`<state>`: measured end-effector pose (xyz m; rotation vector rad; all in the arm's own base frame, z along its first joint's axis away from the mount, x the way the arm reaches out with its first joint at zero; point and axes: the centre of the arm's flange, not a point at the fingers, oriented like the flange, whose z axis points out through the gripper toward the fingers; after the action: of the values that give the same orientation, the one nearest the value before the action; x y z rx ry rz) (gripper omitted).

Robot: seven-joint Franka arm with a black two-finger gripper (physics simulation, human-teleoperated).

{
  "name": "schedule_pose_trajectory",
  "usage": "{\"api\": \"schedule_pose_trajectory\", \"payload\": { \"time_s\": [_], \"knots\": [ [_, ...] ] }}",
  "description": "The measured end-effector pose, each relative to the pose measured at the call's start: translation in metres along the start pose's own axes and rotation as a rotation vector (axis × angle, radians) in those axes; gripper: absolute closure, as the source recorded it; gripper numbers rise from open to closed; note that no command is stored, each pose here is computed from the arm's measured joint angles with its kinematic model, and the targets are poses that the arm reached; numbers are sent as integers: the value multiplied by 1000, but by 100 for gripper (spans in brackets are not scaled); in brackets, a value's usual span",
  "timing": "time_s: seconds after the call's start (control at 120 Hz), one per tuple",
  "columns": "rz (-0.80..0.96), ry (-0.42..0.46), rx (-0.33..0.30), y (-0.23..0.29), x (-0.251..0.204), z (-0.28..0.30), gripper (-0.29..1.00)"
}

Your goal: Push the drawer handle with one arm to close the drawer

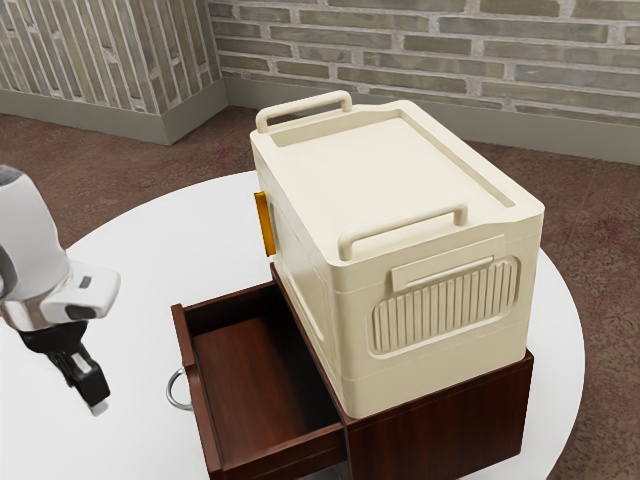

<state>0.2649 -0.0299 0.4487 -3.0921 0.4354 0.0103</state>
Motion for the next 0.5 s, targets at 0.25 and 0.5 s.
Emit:
{"api": "schedule_pose_trajectory", "payload": {
  "time_s": [0.25, 0.5],
  "knots": [
    [152, -9, -11, 20, 16, 18, 40],
    [214, -4, -31, 27, 44, 37, 49]
  ]
}}
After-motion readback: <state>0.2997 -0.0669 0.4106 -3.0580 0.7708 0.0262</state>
